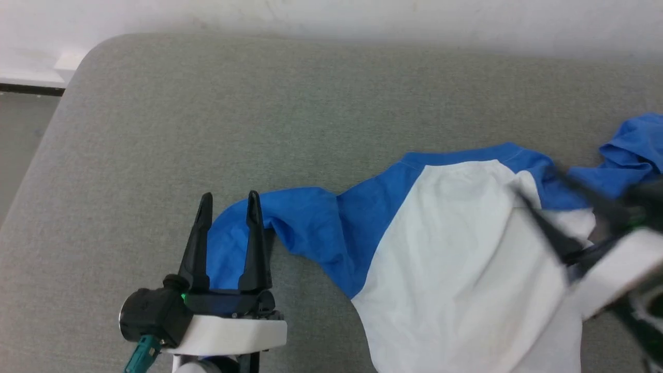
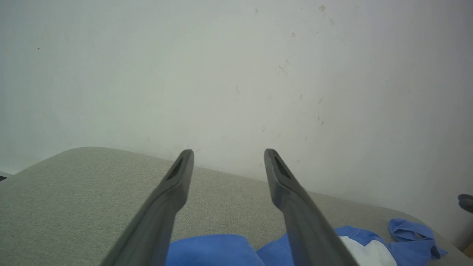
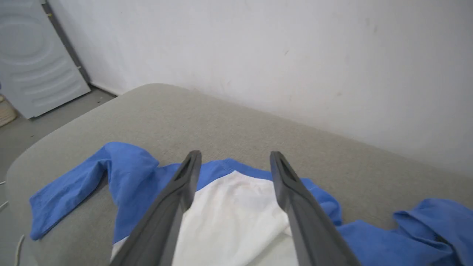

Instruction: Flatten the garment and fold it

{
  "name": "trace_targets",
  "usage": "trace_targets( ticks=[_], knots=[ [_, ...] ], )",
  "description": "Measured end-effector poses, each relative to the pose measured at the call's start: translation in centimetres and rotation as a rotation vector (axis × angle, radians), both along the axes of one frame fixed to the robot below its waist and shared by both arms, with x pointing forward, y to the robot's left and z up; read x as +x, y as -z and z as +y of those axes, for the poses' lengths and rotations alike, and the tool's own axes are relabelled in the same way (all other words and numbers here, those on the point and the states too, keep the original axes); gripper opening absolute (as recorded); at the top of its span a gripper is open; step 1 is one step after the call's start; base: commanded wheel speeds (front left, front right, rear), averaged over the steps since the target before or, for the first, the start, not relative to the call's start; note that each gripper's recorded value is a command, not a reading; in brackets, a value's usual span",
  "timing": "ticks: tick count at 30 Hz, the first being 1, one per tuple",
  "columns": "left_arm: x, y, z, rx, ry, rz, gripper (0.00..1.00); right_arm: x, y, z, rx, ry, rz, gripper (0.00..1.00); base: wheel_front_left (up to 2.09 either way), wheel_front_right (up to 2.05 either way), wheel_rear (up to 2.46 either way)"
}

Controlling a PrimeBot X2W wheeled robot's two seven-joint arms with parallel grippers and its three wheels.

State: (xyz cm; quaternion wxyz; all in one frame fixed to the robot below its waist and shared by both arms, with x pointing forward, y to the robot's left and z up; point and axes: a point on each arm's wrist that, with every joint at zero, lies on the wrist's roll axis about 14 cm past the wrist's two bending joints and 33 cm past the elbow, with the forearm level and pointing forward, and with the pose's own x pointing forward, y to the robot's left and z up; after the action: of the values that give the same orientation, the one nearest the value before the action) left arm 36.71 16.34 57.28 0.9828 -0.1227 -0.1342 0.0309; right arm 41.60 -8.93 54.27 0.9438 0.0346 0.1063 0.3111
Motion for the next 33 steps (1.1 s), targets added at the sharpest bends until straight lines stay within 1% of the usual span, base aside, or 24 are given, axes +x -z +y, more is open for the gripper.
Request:
trace_targets(
  ticks=[3, 5, 7, 10, 14, 16, 19, 22, 27, 31, 33],
  knots=[
    [0.2, 0.0, -0.2, -0.001, 0.008, -0.001, 1.00, 1.3, -2.5, -5.9, 0.016, 0.263, -0.169, 1.00, 0.00, 0.00, 0.00],
    [0.3, 0.3, -0.5, 0.007, 0.018, 0.008, 1.00, 0.6, -2.6, -9.3, 0.017, 0.418, -0.215, 1.00, 0.00, 0.00, 0.00],
    [0.4, 0.7, -0.8, 0.027, 0.031, 0.019, 1.00, -0.8, -1.4, -11.9, 0.005, 0.544, -0.208, 1.00, 0.00, 0.00, 0.00],
    [0.5, 1.5, -1.5, 0.044, 0.055, 0.043, 1.00, -3.1, 1.0, -14.0, 0.003, 0.662, -0.148, 1.00, 0.00, 0.00, 0.00],
    [1.0, 2.4, -2.9, 0.051, 0.104, 0.084, 1.00, -4.4, 2.2, -14.7, 0.014, 0.711, -0.114, 1.00, 0.00, 0.00, 0.00],
    [1.7, 2.9, -3.8, 0.087, 0.151, 0.110, 1.00, -4.5, 2.5, -14.6, 0.022, 0.714, -0.104, 1.00, 0.00, 0.00, 0.00],
    [3.6, 3.7, -5.9, 0.166, 0.257, 0.172, 1.00, -4.1, 2.9, -14.4, 0.027, 0.712, -0.093, 1.00, 0.00, 0.00, 0.00],
    [5.8, 5.4, -8.2, 0.271, 0.377, 0.280, 1.00, -3.4, 3.4, -14.1, 0.037, 0.707, -0.082, 1.00, 0.00, 0.00, 0.00],
    [9.0, 9.5, -10.0, 0.517, 0.505, 0.504, 1.00, -2.4, 4.9, -13.7, 0.034, 0.690, -0.036, 1.00, 0.00, 0.00, 0.00],
    [10.2, 13.0, -10.4, 0.564, 0.542, 0.682, 1.00, -1.7, 6.4, -13.3, 0.029, 0.666, 0.011, 1.00, 0.00, 0.00, 0.00],
    [10.2, 15.2, -10.3, 0.542, 0.554, 0.785, 1.00, -1.5, 7.1, -13.3, 0.022, 0.658, 0.030, 1.00, 0.00, 0.00, 0.00]
  ],
)
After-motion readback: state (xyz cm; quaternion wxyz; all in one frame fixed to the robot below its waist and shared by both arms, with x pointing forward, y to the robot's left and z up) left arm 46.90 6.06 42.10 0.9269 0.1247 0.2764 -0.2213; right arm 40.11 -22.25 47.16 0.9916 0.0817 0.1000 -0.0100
